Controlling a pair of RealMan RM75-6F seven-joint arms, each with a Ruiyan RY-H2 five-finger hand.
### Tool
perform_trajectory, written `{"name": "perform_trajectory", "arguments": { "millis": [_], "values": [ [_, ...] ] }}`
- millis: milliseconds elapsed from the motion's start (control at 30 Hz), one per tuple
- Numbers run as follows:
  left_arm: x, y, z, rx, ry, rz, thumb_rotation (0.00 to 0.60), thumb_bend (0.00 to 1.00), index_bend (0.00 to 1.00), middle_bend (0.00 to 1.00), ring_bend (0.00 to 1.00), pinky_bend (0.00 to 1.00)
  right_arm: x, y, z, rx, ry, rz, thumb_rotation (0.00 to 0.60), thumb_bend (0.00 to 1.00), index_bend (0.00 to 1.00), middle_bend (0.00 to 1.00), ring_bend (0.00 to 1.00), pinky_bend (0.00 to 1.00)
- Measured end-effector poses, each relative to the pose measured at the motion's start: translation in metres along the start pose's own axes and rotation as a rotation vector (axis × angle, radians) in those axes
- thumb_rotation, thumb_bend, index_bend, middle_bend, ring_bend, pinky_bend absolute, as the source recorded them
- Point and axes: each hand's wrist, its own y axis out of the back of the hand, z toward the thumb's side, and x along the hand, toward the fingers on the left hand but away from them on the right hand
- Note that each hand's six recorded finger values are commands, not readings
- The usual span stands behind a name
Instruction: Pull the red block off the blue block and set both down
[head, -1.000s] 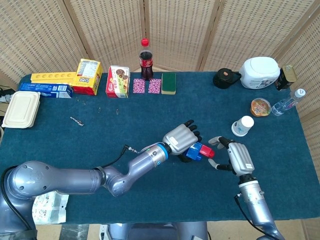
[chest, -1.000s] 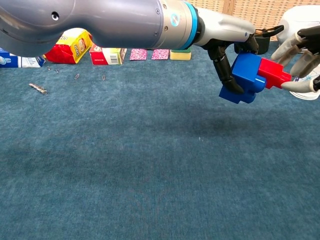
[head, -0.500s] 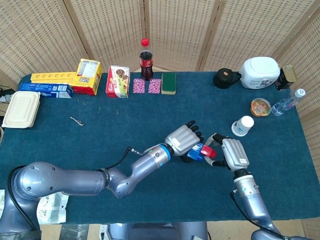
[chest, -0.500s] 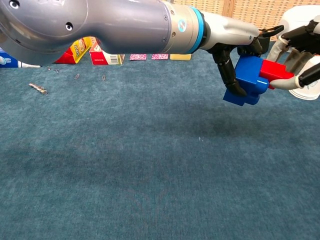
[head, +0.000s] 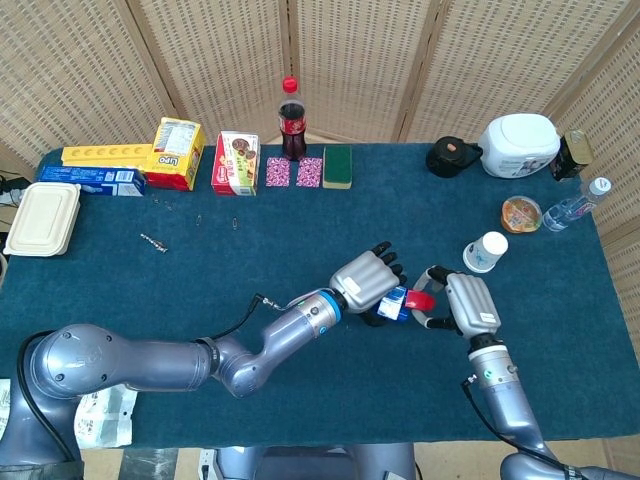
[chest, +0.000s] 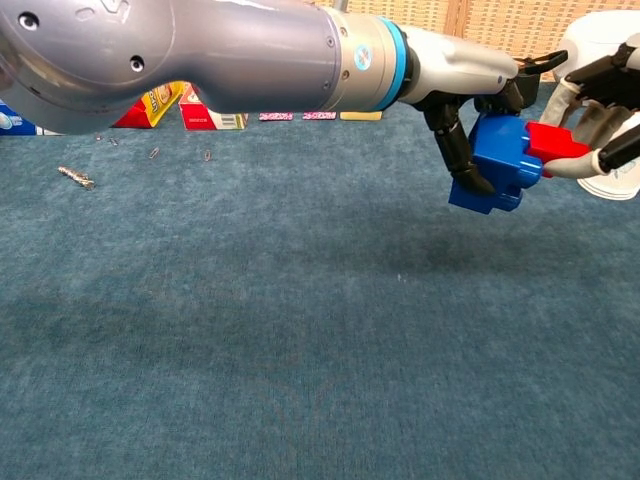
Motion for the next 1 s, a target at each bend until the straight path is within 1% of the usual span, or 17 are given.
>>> {"name": "perform_trajectory", "arguments": {
  "millis": [267,400,500,633,767,867,1000],
  "values": [
    [-0.005,-0.002,-0.006,0.035,0.000,0.004,0.417,0.34,0.50,0.31,0.17,0.09,0.001,0.007,-0.010,0.002,-0.020,-0.016,0.599,0.35,0.54,0.43,0.46,0.40],
    [-0.014,0.000,-0.015,0.053,0.010,0.014,0.418,0.34,0.50,0.31,0.17,0.09,0.001,0.011,-0.020,0.002,-0.037,-0.025,0.596,0.34,0.54,0.43,0.46,0.40],
    [-0.024,0.002,-0.025,0.066,0.021,0.020,0.417,0.34,0.50,0.31,0.17,0.09,0.002,0.012,-0.028,0.006,-0.049,-0.016,0.600,0.34,0.54,0.43,0.46,0.40],
    [-0.042,0.003,-0.040,0.085,0.039,0.026,0.417,0.34,0.50,0.31,0.17,0.09,0.002,0.006,-0.038,0.024,-0.057,0.019,0.600,0.34,0.54,0.43,0.46,0.39],
    [-0.066,0.000,-0.058,0.078,0.076,0.027,0.408,0.34,0.50,0.31,0.17,0.09,0.002,-0.007,-0.042,0.033,-0.053,0.067,0.600,0.34,0.53,0.42,0.44,0.36],
    [-0.083,-0.007,-0.072,0.070,0.111,0.025,0.407,0.34,0.50,0.31,0.17,0.09,0.000,-0.019,-0.042,0.044,-0.043,0.100,0.600,0.34,0.51,0.40,0.42,0.33],
    [-0.103,-0.020,-0.091,0.059,0.164,0.019,0.405,0.34,0.50,0.31,0.17,0.09,-0.002,-0.031,-0.041,0.070,-0.033,0.129,0.599,0.34,0.45,0.36,0.39,0.29]
  ]
}}
